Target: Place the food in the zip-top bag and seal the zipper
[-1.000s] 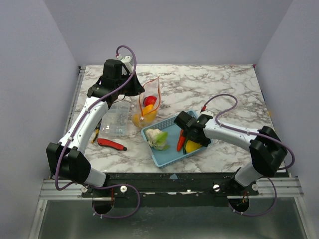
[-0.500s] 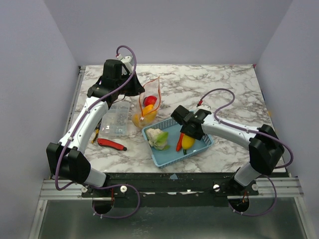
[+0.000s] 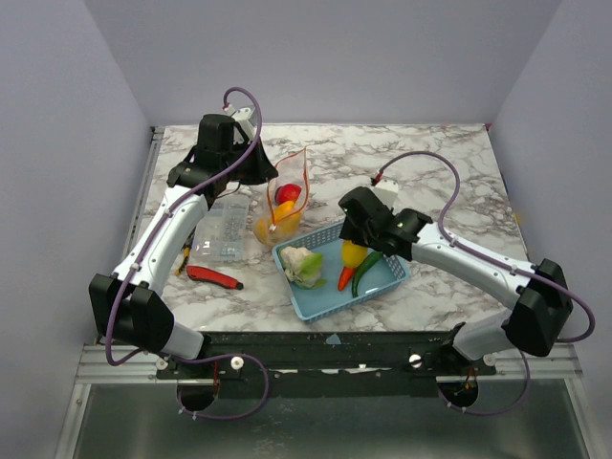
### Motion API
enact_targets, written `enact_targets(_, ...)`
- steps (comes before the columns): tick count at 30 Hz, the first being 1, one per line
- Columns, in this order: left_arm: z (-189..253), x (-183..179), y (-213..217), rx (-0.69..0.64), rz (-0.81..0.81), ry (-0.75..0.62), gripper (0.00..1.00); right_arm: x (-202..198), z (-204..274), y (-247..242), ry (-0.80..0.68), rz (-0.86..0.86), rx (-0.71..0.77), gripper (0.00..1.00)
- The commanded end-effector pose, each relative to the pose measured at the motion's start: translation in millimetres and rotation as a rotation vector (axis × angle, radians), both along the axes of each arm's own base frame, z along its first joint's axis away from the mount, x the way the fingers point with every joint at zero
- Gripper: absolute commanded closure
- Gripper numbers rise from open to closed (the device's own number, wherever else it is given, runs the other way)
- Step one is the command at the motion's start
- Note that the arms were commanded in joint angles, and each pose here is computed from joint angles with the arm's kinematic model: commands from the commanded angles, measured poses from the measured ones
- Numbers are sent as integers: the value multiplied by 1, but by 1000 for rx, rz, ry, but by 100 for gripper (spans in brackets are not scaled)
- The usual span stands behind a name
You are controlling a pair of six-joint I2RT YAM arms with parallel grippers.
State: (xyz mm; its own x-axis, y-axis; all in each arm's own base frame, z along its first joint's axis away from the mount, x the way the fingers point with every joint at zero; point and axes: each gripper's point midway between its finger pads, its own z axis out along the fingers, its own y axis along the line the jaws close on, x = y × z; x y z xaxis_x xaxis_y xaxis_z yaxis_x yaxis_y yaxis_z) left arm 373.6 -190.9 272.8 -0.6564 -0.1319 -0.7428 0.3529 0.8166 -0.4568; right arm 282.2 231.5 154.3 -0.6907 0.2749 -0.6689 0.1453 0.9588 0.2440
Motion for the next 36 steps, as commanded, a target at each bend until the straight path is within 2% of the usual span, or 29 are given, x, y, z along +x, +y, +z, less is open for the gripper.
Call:
enact_targets(1, 12, -7, -4, -27, -24, -26, 100, 30, 82, 57, -285, 200, 232, 83)
enact_targets(5, 11, -6, -4, -27, -24, -24, 100, 46, 146, 83, -518, 259, 402, 82)
enact_targets(8, 11, -6, -5, -29, -27, -23, 100, 63, 172, 88, -640, 201, 472, 80)
enact_targets(13, 9, -6, -5, -27, -27, -21, 100, 82, 190, 105, -725, 191, 513, 78)
enact_targets(19, 9, -6, -5, -33, -30, -15, 100, 98, 188, 117, -786, 174, 535, 77)
enact_targets(22, 9, -6, -5, -35, -30, -16, 100, 106, 182, 125, -781, 181, 510, 73)
enact_targets(24, 9, -5, -5, -34, -28, -15, 100, 109, 179, 132, -757, 199, 495, 65)
enact_targets(32, 13, -6, -3, -42, -26, -23, 100, 115, 151, 143, -652, 219, 421, 18)
enact_targets(36, 13, -7, -2, -42, -24, -27, 100, 116, 147, 144, -626, 224, 398, 12)
